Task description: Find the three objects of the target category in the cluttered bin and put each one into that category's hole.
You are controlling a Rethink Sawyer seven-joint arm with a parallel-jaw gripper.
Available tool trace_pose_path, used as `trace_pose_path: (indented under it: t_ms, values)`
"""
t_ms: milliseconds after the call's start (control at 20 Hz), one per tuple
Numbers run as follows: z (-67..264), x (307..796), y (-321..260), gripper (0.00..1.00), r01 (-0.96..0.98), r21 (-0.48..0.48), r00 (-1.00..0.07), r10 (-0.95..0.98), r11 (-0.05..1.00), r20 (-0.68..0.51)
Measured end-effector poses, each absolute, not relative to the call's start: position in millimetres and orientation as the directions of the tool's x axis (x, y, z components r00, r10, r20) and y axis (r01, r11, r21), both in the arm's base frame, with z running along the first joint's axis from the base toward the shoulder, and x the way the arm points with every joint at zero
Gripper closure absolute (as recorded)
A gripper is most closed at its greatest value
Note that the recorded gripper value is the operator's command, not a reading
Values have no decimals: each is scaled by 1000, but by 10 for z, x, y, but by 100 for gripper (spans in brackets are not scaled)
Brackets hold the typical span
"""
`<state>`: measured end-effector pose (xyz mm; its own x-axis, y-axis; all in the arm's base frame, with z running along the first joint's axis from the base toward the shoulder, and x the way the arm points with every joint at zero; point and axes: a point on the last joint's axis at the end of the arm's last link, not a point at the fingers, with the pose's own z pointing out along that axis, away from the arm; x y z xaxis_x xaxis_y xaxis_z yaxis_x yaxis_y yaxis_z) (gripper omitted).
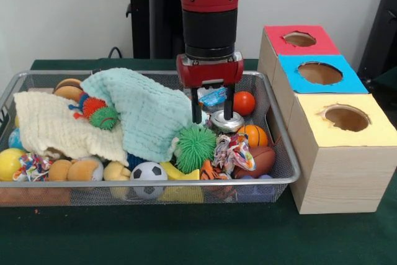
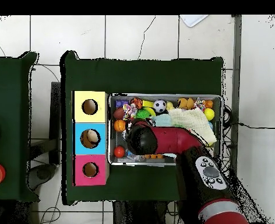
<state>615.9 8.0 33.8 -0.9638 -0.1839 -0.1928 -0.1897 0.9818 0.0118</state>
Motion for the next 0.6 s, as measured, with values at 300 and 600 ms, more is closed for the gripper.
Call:
trace_pose_path:
  t_ms: [300,600]
  values:
    - [246,6133,109,0,-186,26,-964,-178,982,-197]
    - [-4,6068,174,0,-181,43,-961,-167,983,-219]
